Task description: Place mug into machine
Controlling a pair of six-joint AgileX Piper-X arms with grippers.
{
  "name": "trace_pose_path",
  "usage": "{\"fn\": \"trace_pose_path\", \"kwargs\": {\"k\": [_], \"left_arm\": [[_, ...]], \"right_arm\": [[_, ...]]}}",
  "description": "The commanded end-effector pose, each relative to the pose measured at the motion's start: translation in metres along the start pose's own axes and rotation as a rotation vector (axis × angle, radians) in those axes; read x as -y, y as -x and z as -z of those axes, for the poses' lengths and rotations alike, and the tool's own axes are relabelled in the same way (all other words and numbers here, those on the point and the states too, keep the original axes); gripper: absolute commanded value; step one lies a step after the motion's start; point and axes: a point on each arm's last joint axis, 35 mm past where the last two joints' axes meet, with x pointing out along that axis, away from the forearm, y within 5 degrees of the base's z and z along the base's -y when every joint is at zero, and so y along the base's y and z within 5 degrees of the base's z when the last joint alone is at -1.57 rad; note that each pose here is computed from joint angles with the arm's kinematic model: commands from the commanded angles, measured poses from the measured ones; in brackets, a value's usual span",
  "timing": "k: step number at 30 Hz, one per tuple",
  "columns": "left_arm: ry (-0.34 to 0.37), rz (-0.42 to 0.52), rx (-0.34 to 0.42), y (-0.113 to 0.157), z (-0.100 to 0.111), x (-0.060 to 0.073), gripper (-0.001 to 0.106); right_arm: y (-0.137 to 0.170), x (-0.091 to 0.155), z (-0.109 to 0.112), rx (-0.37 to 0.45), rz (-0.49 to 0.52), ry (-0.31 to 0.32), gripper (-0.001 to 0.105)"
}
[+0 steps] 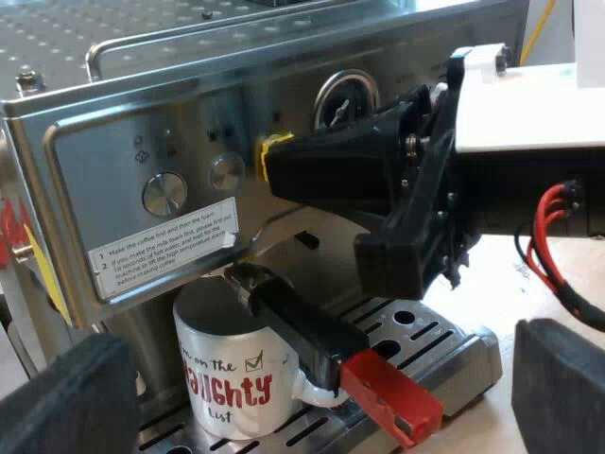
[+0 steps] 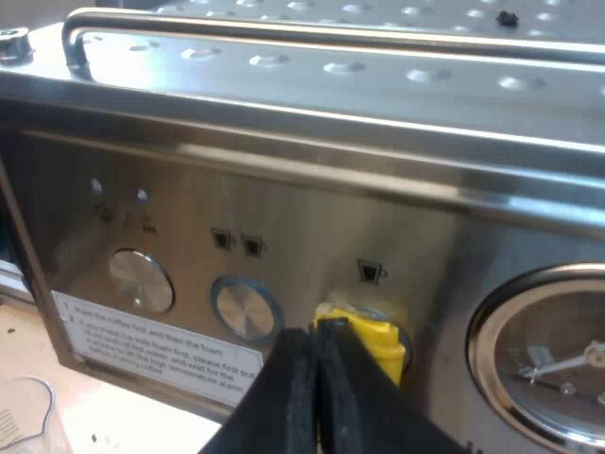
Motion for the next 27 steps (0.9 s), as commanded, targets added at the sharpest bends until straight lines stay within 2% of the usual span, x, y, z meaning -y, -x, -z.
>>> {"fn": "trace_pose_path", "kwargs": {"k": [1,4,6,8,9,11,13,16,17,19,22,27], "left_arm": [[-0.005,0.01,0.008,0.0,-0.002,0.001,0.081],[-0.005,0.01,0.008,0.0,-0.002,0.001,0.081],[-0.005,0.01,0.008,0.0,-0.002,0.001,0.081],[-0.002,0.007,0.011,0.001,-0.003,0.001,0.081],[-0.002,0.005,0.013,0.001,-0.003,0.001,0.081],[-0.003,0.002,0.019,0.002,-0.005,0.001,0.081],[-0.004,0.006,0.028,0.004,-0.008,0.002,0.081],[-0.007,0.013,0.063,0.01,-0.018,0.005,0.081],[-0.008,0.01,0.077,0.013,-0.023,0.006,0.081],[-0.011,-0.003,0.115,0.017,-0.031,0.007,0.081],[-0.014,-0.013,0.173,0.021,-0.043,0.009,0.081],[-0.003,-0.041,0.184,0.018,-0.066,0.012,0.081]], "right_arm": [[-0.006,0.014,0.0,-0.035,0.141,0.007,0.0],[0.008,0.003,-0.007,-0.024,0.093,0.02,0.002],[0.016,-0.001,-0.011,-0.019,0.071,0.014,0.012],[0.025,-0.004,-0.015,-0.016,0.046,-0.019,0.03],[0.026,-0.005,-0.016,-0.017,0.043,-0.028,0.036],[0.033,-0.004,-0.02,-0.012,0.02,-0.03,0.055],[0.039,-0.002,-0.022,-0.021,0.005,-0.02,0.062],[0.048,0.006,-0.024,-0.055,-0.019,-0.014,0.066],[0.054,0.011,-0.026,-0.067,-0.029,-0.041,0.066],[0.062,0.019,-0.029,-0.079,-0.032,-0.05,0.066],[0.076,0.032,-0.035,-0.086,-0.037,-0.022,0.066],[0.097,0.054,-0.04,-0.109,-0.091,0.002,0.066]]}}
